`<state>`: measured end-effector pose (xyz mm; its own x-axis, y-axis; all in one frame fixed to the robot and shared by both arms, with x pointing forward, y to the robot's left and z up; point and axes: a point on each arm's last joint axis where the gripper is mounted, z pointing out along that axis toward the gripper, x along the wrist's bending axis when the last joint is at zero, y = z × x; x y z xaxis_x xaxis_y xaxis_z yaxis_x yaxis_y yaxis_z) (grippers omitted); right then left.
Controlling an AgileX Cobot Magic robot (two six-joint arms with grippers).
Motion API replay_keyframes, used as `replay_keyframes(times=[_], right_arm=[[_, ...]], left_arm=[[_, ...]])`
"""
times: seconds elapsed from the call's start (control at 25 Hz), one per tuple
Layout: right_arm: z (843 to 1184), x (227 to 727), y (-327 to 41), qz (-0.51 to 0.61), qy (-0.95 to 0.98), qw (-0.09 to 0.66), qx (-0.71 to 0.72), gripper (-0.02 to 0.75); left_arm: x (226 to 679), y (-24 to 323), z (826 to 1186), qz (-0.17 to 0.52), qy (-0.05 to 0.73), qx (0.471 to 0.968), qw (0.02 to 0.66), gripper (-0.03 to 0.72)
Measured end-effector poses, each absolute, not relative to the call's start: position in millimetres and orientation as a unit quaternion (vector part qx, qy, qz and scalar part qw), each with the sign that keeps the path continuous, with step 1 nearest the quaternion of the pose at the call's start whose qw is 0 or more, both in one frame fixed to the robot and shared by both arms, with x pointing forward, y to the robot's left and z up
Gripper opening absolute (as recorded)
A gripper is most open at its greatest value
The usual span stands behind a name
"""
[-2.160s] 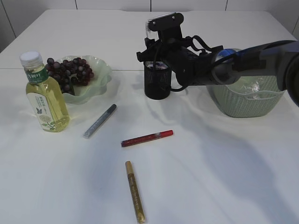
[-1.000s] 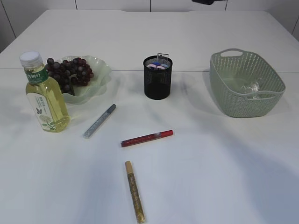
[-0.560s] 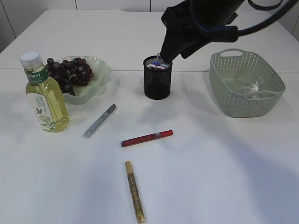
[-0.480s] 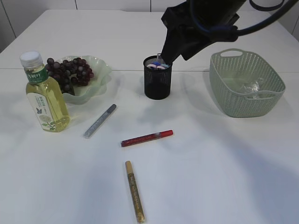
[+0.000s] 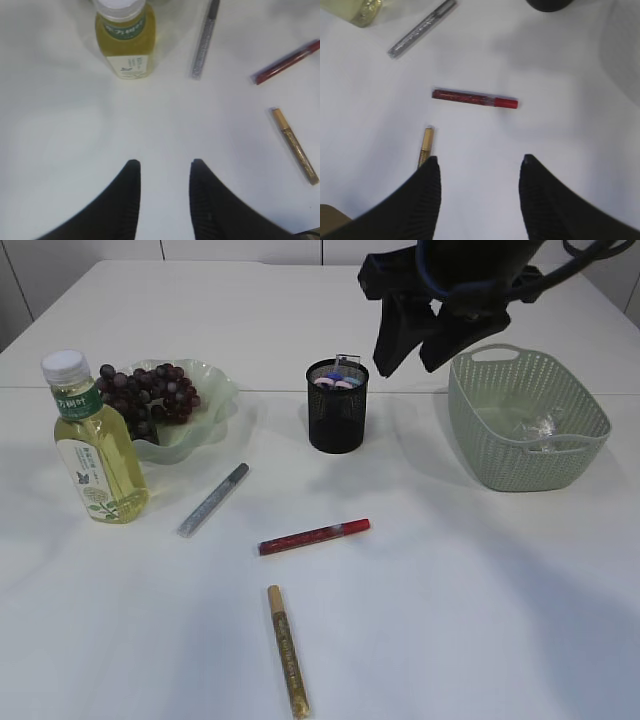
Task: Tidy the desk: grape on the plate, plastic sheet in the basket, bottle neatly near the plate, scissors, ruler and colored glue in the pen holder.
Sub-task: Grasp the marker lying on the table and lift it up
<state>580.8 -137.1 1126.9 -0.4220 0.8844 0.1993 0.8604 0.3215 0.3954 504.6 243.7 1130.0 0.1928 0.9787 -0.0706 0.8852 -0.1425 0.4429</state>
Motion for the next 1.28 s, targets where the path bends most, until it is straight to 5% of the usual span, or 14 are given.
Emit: replay_keyframes(times=[0.32,0.72,1.28], right_arm=[[1126,592,-164,0.214,0.792,0.048,0.569,0.405],[1126,596,-174,0.21,0.794,0.057,0.568,0.405],[1126,596,-174,0.209,0.804,0.06,0.554,0.405]], left_arm=[[512,208,1122,0.089,0.565,0.799,0.187,0.246],[587,147,1095,0.055,0.528,0.833,0.154,0.246],[647,125,986,0.007,0.534,0.843,0.057,0.246]])
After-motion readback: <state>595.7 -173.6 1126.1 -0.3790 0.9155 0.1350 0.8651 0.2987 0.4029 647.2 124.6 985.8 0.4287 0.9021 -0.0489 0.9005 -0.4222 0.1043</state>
